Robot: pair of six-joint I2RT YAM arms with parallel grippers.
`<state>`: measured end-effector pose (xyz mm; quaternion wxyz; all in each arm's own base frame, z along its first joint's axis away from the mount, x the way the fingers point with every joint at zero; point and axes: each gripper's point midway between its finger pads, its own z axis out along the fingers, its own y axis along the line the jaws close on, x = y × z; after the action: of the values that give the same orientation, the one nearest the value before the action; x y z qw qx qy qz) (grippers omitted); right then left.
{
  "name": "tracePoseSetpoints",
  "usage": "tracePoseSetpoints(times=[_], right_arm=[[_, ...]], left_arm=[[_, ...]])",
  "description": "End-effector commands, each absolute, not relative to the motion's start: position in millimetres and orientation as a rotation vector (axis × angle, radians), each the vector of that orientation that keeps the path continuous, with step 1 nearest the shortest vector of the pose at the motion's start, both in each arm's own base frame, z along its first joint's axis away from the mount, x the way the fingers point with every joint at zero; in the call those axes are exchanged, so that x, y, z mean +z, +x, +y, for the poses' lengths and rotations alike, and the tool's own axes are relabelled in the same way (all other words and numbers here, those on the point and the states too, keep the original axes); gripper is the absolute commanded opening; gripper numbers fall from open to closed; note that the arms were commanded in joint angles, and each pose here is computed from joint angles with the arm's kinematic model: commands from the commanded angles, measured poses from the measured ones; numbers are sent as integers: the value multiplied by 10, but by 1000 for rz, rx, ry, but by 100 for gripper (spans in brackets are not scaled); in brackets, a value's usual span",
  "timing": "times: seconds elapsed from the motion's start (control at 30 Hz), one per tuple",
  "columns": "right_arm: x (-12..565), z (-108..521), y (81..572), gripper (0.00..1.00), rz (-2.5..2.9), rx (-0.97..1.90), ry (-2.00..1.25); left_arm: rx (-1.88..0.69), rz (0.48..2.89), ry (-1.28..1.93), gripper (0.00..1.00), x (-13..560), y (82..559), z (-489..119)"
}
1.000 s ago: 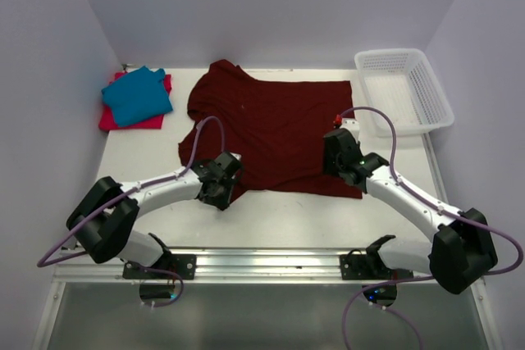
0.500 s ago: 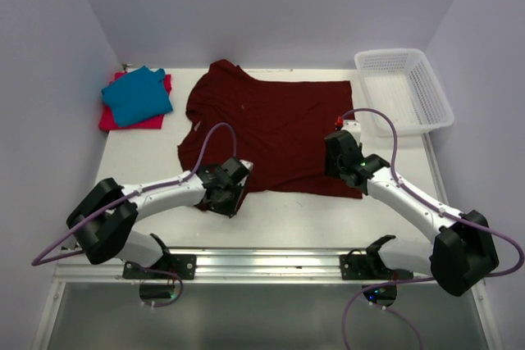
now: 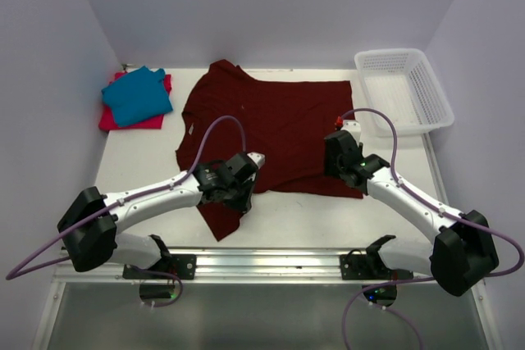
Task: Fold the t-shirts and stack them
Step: Flatten out the tshirt
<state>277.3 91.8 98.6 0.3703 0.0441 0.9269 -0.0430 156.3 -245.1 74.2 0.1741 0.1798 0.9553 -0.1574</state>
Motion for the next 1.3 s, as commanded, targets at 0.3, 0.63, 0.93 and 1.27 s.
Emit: tracePoseSetpoints(times=[0.3, 0.63, 0.93, 1.27], right_arm=[[1044, 822, 2780, 61, 2350, -165, 129], [912, 641, 2672, 0, 2363, -267, 264], [385, 661, 2526, 0, 2475, -298, 375], [546, 637, 2552, 0, 2450, -317, 422]], left_arm=[[-144, 2607, 312, 86, 825, 1856, -2021], [-258, 2696, 135, 0, 257, 1862, -1726], [-245, 2763, 165, 0, 100, 1786, -1710], [-149, 2819, 167, 0, 423, 1631, -1568]])
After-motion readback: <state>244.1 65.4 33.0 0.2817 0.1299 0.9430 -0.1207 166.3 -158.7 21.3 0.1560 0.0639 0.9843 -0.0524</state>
